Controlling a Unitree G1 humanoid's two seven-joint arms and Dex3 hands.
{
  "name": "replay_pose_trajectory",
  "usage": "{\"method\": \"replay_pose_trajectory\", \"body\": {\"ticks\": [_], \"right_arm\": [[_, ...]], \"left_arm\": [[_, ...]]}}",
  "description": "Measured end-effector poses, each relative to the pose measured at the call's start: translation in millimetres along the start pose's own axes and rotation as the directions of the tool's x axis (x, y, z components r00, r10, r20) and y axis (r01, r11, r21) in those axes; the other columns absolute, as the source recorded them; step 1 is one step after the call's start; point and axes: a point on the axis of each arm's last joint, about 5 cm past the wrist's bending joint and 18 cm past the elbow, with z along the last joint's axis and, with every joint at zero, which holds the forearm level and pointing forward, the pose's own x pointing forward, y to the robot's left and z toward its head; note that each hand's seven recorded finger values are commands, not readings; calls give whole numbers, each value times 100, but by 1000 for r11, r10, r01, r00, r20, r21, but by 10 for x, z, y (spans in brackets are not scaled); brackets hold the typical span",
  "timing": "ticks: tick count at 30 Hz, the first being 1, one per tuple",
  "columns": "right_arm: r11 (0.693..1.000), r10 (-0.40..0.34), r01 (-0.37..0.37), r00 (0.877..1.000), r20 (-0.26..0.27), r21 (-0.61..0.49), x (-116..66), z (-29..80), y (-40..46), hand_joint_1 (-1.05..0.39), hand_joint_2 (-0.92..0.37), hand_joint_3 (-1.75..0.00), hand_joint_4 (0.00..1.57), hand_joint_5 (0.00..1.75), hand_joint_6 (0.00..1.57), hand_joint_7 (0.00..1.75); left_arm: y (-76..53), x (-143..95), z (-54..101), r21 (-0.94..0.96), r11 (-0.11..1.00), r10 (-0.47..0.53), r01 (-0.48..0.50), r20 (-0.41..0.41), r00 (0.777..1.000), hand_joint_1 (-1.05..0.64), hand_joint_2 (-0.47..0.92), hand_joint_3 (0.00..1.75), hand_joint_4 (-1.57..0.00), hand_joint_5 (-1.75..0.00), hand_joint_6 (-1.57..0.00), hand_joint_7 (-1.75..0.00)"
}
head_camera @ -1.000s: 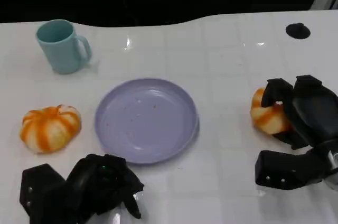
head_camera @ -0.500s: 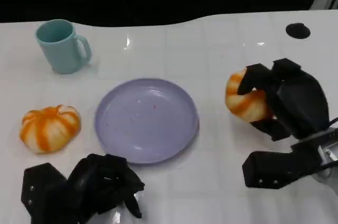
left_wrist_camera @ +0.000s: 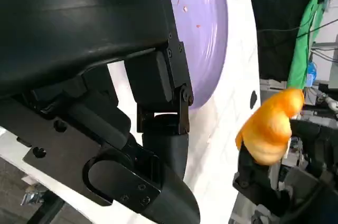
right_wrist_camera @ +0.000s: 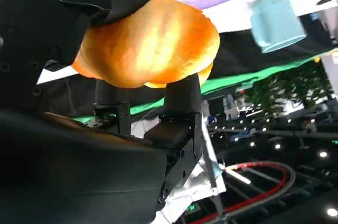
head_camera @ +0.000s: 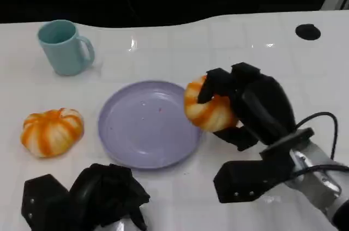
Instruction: Grasp the bread from the table and place it into the plate.
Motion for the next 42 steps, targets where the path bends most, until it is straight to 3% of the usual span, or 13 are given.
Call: {"method": "replay_pose_trajectory", "body": {"ticks": [6, 11, 15, 17, 20, 21, 22, 25, 28, 30, 33, 37, 42], "right_arm": [[999, 24, -25, 999, 42, 24, 165, 137, 26, -13, -22, -136, 99, 175, 77, 172], [998, 47, -49, 997, 69, 34, 258, 253, 117, -20, -37, -115, 97, 175, 76, 169], [996, 67, -71, 995, 76, 61, 306, 346, 212, -17, -33, -120, 96, 175, 73, 174], [994, 73, -79, 994, 83, 72, 348, 395, 249, -17, -31, -122, 95, 175, 73, 157], [993, 79, -86, 993, 87, 79, 389, 438, 287, -19, -32, -119, 91, 175, 69, 164], [993, 81, -88, 993, 88, 79, 398, 448, 296, -20, -34, -115, 87, 175, 73, 149], [993, 82, -90, 993, 88, 79, 407, 456, 304, -21, -39, -107, 84, 161, 77, 127], [990, 104, -111, 992, 74, 86, 419, 476, 330, -23, -59, -63, 65, 97, 76, 48], [983, 167, -171, 984, 58, 64, 419, 475, 341, -28, -75, -35, 44, 48, 64, 10], [976, 212, -214, 976, 42, 46, 418, 469, 346, -35, -84, -21, 27, 37, 51, 3], [963, 268, -268, 963, 22, 23, 430, 466, 332, -43, -91, -5, 4, 39, 37, 1], [954, 299, -300, 954, 31, 31, 458, 490, 284, -52, -92, -7, 0, 28, 27, 0], [936, 346, -346, 938, 22, 57, 418, 476, 239, -58, -92, -7, 0, 31, 26, 0]], "left_arm": [[-19, -6, -7, -3, 1000, -7, 7, -10, 1000, -105, 78, 0, -157, -85, -157, -53], [-20, -5, -8, -4, 1000, -8, 8, -10, 1000, -105, 76, 0, -157, -85, -157, -52], [-21, -4, -8, -4, 1000, -8, 8, -9, 1000, -105, 76, 0, -157, -84, -157, -52], [-21, -4, -8, -4, 1000, -8, 8, -9, 1000, -105, 76, 0, -157, -84, -157, -52], [-21, -3, -7, -4, 1000, -8, 8, -9, 1000, -105, 77, 0, -157, -84, -157, -52], [-21, -2, -7, -4, 1000, -9, 9, -9, 1000, -105, 77, 1, -157, -84, -157, -52], [-21, -2, -6, -4, 1000, -9, 9, -9, 1000, -105, 77, 1, -157, -84, -157, -52], [-21, 4, -2, -3, 1000, -10, 10, -7, 1000, -105, 77, 1, -156, -84, -157, -52], [-20, 7, -3, -3, 1000, -10, 10, -8, 1000, -105, 77, 1, -156, -84, -157, -52], [-20, 7, -5, -3, 1000, -10, 10, -10, 1000, -105, 77, 1, -156, -84, -157, -52], [-21, 7, -5, -3, 1000, -11, 10, -10, 1000, -105, 77, 1, -157, -84, -157, -51], [-27, 11, -6, 1, 1000, -12, 12, -13, 1000, -105, 78, 1, -157, -84, -157, -52], [-32, 15, -6, 2, 1000, -7, 7, -13, 1000, -105, 77, 0, -157, -84, -157, -52]]}}
